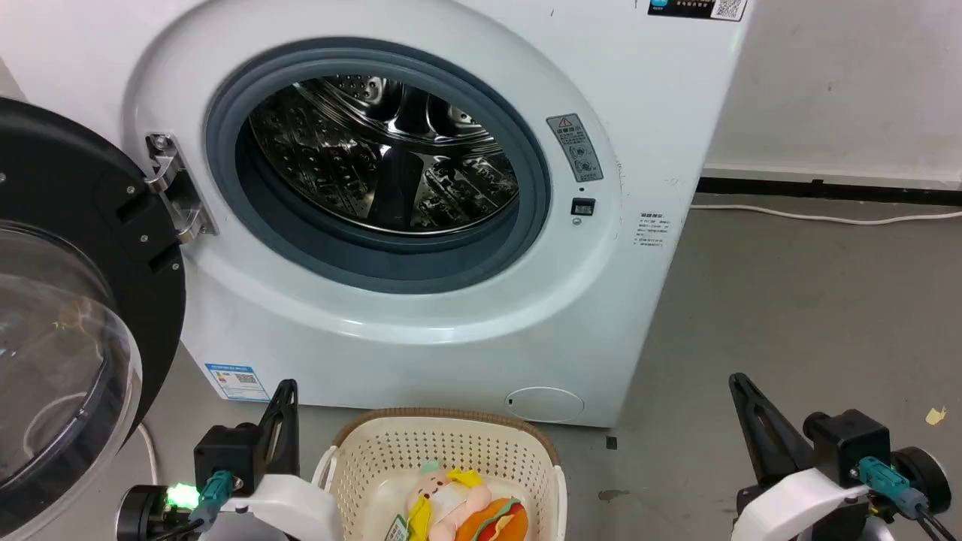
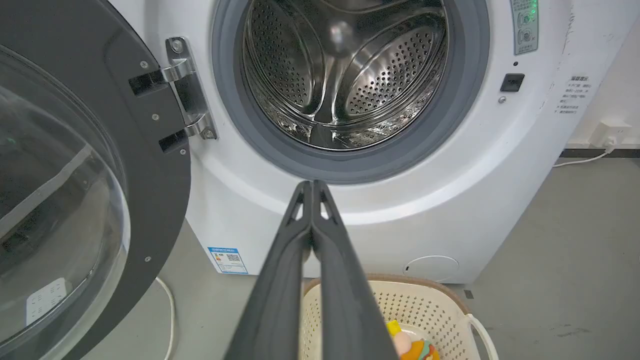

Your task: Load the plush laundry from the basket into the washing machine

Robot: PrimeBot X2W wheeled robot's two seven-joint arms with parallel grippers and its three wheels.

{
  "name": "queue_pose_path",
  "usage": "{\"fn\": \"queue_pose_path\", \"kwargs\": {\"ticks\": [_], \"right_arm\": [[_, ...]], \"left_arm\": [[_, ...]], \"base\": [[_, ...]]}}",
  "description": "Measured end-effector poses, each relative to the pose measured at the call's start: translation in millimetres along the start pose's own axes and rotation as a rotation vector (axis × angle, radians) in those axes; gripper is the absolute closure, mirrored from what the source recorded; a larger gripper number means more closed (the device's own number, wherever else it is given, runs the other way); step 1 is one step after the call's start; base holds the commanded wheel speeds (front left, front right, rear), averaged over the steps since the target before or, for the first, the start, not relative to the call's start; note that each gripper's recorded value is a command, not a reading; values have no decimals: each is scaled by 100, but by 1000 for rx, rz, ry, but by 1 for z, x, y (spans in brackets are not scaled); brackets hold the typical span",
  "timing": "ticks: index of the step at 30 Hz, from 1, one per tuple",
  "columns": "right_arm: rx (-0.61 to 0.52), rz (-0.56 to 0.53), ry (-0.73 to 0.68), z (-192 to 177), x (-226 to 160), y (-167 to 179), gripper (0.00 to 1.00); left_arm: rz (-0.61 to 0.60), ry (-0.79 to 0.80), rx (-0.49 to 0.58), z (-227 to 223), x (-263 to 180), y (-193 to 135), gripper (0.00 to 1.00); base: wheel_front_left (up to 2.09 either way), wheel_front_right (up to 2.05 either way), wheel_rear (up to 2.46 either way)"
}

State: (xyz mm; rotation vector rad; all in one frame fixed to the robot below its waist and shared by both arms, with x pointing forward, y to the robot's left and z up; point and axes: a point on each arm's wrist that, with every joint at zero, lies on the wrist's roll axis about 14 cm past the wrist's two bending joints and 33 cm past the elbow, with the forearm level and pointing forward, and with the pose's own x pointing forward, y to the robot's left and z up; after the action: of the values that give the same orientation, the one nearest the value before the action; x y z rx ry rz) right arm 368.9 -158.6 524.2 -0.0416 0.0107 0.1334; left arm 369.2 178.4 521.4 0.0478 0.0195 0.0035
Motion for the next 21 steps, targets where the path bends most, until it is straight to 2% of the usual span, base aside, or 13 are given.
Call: {"fn": "queue_pose_path", "kwargs": {"ticks": [21], "right_arm": [[0, 0, 0, 0, 0, 0, 100]], "left_arm": [[0, 0, 0, 0, 0, 0, 100]], "base": [[0, 0, 0]]}}
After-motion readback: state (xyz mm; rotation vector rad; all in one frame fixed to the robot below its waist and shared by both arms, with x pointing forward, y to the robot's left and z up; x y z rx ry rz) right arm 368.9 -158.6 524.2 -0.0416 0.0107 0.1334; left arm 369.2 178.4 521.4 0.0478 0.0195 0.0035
